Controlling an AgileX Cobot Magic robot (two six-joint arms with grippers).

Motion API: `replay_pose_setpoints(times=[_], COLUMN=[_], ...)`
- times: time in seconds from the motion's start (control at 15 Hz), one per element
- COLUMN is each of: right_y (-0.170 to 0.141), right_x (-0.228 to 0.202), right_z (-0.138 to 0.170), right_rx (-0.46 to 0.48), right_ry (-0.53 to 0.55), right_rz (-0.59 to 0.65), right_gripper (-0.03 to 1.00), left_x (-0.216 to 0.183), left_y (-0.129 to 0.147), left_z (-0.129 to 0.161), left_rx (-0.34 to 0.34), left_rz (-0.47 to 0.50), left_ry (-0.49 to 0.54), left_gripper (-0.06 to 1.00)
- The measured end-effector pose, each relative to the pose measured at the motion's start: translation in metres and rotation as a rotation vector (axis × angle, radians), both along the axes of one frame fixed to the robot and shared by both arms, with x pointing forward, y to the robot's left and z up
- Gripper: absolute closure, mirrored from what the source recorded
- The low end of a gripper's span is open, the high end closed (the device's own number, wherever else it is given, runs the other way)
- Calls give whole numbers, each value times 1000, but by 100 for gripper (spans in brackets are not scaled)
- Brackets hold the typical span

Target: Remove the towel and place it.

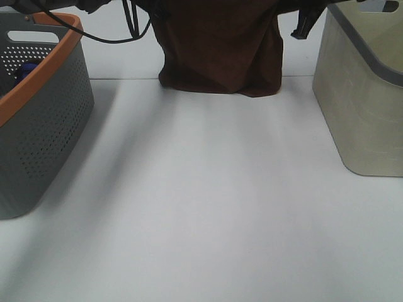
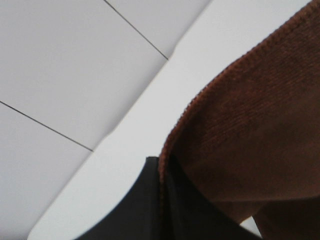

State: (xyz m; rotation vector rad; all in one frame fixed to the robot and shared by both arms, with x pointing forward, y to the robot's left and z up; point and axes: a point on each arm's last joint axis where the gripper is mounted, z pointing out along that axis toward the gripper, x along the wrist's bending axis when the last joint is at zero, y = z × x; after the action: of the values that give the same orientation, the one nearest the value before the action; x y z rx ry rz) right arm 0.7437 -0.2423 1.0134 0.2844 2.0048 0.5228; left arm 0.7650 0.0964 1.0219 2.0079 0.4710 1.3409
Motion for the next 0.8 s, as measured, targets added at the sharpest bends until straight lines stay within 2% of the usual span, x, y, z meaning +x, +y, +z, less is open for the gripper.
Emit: replay_pose_setpoints(times=[0.2,0.27,0.33,0.4,0.53,0.67,0.8], right_y=[5,8,10,13,18,22,20], right_x=[-19,-27,-32,-41,-54,-66,-76], right_z=[-33,-37,-39,-40,-41,-50,-57], right_rx=[100,147,167,203,260,281,296], right_ry=[168,218,244,294,401,570,723], right_rz=[27,42,55,80,122,144,85], right_gripper=[94,94,94,94,94,94,94], left_x=[-11,-16,-18,-24,-37,-50,-61], left_y=[-8,-7,-7,-5,-5,-6,-4], left_z=[-19,-26,-29,-36,-49,-57,-62], left_rx=[80,89,90,88,72,89,121], left_rz=[81,119,132,162,172,159,163], left_ry=[206,295,334,442,655,825,959], left_gripper=[94,94,94,94,94,94,94])
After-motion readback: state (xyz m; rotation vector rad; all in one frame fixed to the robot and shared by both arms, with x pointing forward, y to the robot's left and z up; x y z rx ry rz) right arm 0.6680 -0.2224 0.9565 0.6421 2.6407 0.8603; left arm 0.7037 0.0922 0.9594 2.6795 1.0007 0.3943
